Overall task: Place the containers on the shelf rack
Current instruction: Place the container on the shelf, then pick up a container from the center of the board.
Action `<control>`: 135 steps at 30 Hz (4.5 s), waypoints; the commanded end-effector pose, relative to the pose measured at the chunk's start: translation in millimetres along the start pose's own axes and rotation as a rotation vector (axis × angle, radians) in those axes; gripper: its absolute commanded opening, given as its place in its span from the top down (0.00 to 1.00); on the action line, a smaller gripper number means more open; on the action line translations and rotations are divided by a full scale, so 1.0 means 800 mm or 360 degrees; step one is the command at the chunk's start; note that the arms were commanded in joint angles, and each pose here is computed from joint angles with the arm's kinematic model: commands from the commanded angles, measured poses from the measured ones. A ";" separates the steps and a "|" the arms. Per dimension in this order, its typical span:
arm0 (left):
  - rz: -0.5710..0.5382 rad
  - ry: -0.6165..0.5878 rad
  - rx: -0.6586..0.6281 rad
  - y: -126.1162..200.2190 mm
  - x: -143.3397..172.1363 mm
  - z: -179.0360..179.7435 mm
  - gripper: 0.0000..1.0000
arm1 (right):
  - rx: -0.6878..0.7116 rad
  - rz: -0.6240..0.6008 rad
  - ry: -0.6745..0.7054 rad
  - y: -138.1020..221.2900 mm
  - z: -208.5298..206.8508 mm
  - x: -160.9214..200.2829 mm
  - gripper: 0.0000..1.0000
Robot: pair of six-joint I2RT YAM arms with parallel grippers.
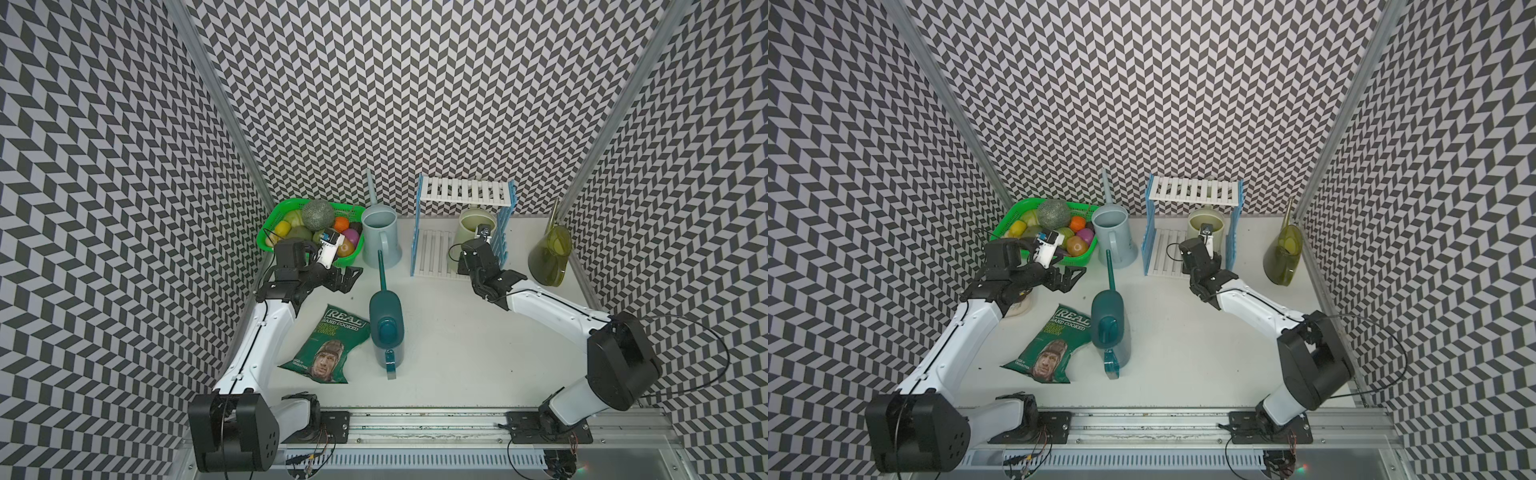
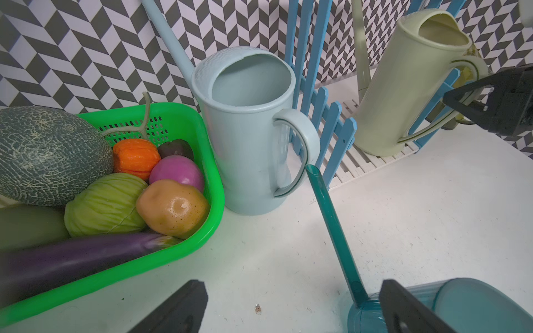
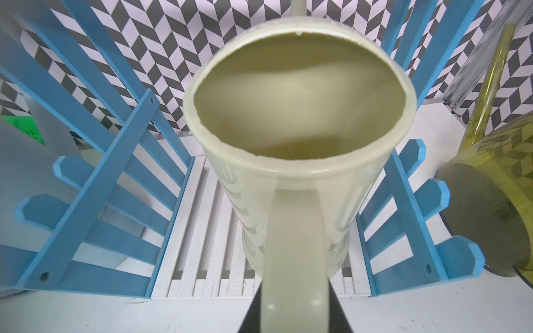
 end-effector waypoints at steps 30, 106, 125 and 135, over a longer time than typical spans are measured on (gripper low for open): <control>0.0045 0.0240 -0.0499 -0.105 -0.106 -0.060 0.33 | -0.0475 -0.0174 -0.0233 0.150 -0.038 -0.073 0.00; 0.0444 0.0262 -0.0656 -0.204 -0.065 0.017 0.59 | -0.0514 -0.0104 -0.0284 0.167 -0.065 -0.045 0.00; 0.0284 0.0204 -0.0781 -0.179 -0.092 0.030 0.88 | -0.0508 -0.0106 -0.0288 0.171 -0.070 -0.044 0.00; 0.0142 0.0201 -0.0845 -0.148 -0.119 0.035 0.92 | -0.0508 -0.0108 -0.0285 0.174 -0.071 -0.045 0.00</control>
Point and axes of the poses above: each gripper's point midway between its finger pads, its own y axis back along the fingers, its own z axis along the line the jaws close on, x = y × z, the point moved 6 cm from there along y, back along the fingers, and after that the axes turned 13 degrees about -y, right-handed, at the moved point
